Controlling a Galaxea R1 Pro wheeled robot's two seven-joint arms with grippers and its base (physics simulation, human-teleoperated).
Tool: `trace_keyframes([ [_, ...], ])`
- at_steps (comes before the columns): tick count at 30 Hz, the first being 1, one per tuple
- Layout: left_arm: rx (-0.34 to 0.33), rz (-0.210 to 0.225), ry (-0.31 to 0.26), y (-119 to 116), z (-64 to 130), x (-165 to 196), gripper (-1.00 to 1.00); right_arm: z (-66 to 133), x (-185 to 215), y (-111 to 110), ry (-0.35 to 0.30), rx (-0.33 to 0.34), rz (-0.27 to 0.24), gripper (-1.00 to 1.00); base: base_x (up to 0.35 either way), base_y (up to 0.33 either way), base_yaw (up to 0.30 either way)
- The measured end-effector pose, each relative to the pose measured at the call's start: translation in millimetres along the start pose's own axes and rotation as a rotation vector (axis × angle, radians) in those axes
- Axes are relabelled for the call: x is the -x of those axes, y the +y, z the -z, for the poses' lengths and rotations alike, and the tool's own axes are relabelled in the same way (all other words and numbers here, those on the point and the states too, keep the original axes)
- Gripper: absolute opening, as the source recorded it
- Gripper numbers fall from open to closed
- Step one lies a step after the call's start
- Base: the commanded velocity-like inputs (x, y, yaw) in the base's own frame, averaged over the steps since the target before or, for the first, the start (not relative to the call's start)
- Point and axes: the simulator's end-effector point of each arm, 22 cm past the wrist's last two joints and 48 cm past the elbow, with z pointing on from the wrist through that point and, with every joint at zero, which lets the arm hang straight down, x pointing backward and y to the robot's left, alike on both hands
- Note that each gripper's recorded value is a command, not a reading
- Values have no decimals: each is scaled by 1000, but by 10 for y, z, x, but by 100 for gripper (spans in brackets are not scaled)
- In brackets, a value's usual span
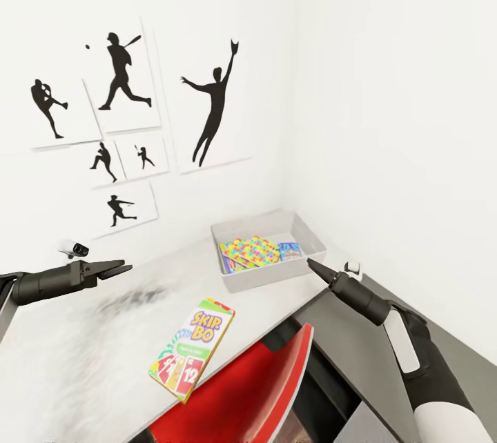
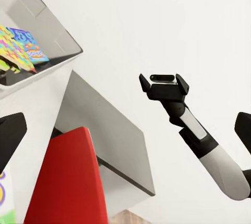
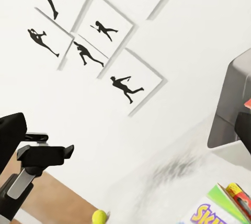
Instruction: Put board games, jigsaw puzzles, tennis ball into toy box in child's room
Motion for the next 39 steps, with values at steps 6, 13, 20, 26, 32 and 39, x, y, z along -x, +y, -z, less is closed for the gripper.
trace_keyframes([
  [6,-1,0,0,1,0,1,100,0,-3,-6,1,-2,0,100,-67,29,0],
  [13,0,0,0,-1,4,0,100,-3,0,0,-2,0,4,100,-44,21,0],
  [20,0,1,0,2,4,-6,100,-4,1,2,-2,0,4,100,-3,2,0],
  [26,0,2,0,1,3,-7,100,-5,1,0,-3,-1,5,100,0,0,0],
  [32,1,2,1,3,3,-8,100,-4,-2,-4,-2,-2,4,100,0,0,0],
  [39,1,2,1,6,2,-8,100,-4,-1,-11,-3,-4,5,100,-26,0,0],
])
